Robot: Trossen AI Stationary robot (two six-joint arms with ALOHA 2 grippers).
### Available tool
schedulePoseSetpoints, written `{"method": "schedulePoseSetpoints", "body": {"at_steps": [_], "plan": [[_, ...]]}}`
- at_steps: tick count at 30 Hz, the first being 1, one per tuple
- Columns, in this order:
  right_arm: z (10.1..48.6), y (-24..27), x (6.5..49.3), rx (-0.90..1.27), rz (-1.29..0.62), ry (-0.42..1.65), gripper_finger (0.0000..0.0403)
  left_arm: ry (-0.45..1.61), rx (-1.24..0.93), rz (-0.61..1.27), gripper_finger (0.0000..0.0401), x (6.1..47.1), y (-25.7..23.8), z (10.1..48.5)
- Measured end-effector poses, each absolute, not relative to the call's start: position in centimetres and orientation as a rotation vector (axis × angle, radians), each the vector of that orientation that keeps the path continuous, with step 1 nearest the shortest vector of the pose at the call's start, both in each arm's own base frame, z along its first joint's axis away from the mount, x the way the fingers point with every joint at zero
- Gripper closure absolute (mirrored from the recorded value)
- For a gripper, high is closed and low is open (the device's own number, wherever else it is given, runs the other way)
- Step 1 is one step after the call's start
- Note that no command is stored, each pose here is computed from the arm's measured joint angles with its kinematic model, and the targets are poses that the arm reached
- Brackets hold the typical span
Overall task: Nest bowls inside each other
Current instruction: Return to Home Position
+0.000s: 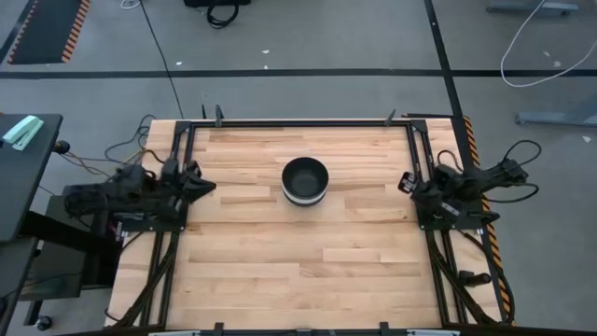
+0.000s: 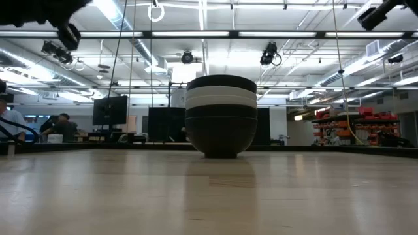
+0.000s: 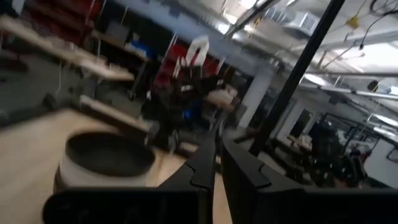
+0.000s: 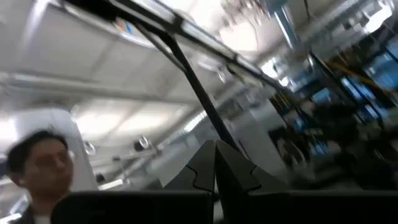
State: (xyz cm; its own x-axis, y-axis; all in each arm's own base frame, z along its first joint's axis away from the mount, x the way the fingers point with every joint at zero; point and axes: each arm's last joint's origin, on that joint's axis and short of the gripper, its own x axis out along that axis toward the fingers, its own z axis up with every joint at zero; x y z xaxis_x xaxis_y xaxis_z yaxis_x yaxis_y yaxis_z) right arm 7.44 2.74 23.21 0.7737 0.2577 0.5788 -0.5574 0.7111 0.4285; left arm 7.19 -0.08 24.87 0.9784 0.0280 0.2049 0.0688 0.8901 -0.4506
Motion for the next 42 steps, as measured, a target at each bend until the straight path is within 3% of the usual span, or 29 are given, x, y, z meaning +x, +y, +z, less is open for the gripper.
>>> {"method": "schedulePoseSetpoints", "body": {"at_steps": [12,18,32,42], "plan": [[19.7,3.3,8.9,0.528,0.374,-0.135,0.0385,-0.053,-0.381,-0.052,0.0370,8.4,-0.3,21.5],[17.8,3.3,9.1,0.453,0.308,0.048,0.0385,0.042,-0.366,0.065,0.0362,8.4,0.0,20.4],[17.0,3.1,9.2,0.339,0.229,0.106,0.0385,0.066,-0.274,0.355,0.0378,8.2,0.8,19.7],[17.1,2.9,9.2,0.373,0.162,0.091,0.0385,-0.201,-0.220,0.188,0.0365,8.2,0.4,22.6]]}}
